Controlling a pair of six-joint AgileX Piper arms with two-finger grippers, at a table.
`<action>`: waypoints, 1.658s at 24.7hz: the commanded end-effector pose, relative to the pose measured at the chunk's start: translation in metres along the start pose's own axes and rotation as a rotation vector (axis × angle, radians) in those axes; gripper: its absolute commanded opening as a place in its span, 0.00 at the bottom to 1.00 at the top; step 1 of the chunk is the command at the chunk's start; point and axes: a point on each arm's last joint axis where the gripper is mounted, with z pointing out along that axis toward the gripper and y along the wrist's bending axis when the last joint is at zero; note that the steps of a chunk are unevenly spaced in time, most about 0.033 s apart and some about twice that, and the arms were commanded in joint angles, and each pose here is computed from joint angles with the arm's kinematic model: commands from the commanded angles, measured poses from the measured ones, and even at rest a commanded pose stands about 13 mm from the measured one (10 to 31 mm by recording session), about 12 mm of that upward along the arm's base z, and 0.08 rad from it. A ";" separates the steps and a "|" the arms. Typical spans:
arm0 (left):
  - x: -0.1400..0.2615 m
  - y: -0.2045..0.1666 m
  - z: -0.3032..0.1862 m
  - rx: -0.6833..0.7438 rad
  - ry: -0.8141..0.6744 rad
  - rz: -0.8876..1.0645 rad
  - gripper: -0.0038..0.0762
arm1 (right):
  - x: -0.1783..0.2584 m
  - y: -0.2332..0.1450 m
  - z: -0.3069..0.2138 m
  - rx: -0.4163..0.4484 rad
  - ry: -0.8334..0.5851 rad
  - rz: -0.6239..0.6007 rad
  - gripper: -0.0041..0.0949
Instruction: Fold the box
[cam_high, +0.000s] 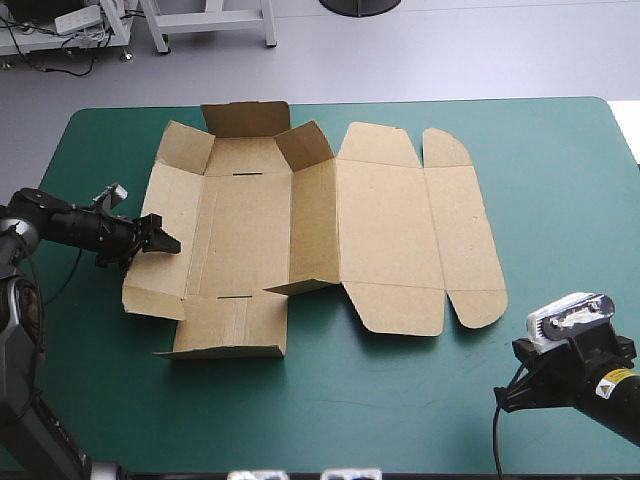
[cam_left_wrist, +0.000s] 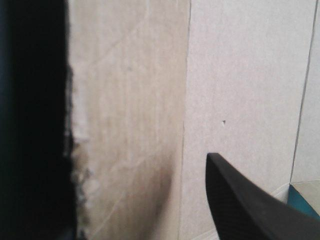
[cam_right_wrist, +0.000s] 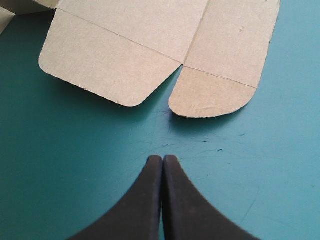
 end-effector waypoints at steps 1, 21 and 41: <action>0.003 -0.026 -0.012 0.065 0.028 0.052 0.53 | -0.010 0.000 -0.003 -0.001 -0.064 0.004 0.02; -0.019 -0.169 -0.070 -0.072 -0.181 0.698 0.04 | -0.012 0.002 -0.004 -0.027 -0.080 0.018 0.02; 0.110 -0.327 -0.101 -0.558 -0.267 1.527 0.04 | -0.035 -0.007 -0.009 0.088 -0.337 -0.044 0.02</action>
